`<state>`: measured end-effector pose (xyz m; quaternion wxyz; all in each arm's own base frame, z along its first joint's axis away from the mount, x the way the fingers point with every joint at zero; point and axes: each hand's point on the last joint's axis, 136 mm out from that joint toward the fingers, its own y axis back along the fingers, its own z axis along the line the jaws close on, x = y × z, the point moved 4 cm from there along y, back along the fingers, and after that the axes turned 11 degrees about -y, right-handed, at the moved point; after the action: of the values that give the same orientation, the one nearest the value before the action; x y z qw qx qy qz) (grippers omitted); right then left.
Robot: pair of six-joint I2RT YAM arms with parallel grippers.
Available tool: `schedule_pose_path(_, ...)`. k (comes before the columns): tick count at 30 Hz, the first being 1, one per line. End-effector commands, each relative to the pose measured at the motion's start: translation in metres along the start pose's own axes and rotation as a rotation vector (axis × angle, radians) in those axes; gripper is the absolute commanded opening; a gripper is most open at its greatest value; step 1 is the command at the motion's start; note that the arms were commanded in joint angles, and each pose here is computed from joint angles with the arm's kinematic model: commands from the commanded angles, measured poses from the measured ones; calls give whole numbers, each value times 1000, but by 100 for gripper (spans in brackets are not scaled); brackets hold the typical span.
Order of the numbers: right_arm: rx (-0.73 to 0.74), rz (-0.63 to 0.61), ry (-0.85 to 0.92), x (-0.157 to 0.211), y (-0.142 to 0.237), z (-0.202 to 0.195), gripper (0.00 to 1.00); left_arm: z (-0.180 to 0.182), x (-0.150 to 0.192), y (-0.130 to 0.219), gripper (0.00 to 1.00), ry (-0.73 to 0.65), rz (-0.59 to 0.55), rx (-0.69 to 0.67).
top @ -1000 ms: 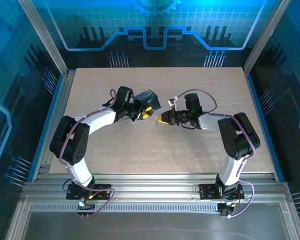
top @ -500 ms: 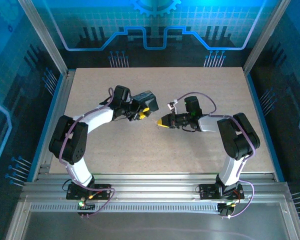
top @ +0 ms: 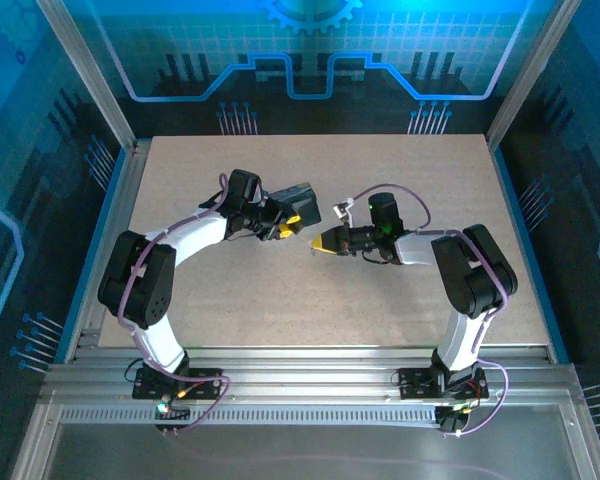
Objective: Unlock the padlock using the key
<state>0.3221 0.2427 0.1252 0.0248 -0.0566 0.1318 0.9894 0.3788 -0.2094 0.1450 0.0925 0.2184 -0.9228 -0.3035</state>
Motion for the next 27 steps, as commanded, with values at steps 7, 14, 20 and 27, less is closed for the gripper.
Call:
schedule_pose_path(7,-26,-21,13,-7,1,4,0,-13,-2,7,0,0,-4,39)
schedule_pose_path(14,-34,-30,4,-8,1,4,0,-8,-4,7,0,44,-30,23)
schedule_pose_path(20,-33,-42,-6,-10,2,4,0,-4,-3,7,0,82,-43,23)
schedule_pose_path(27,-29,-65,-24,-15,5,2,0,-5,-1,9,0,94,-41,32)
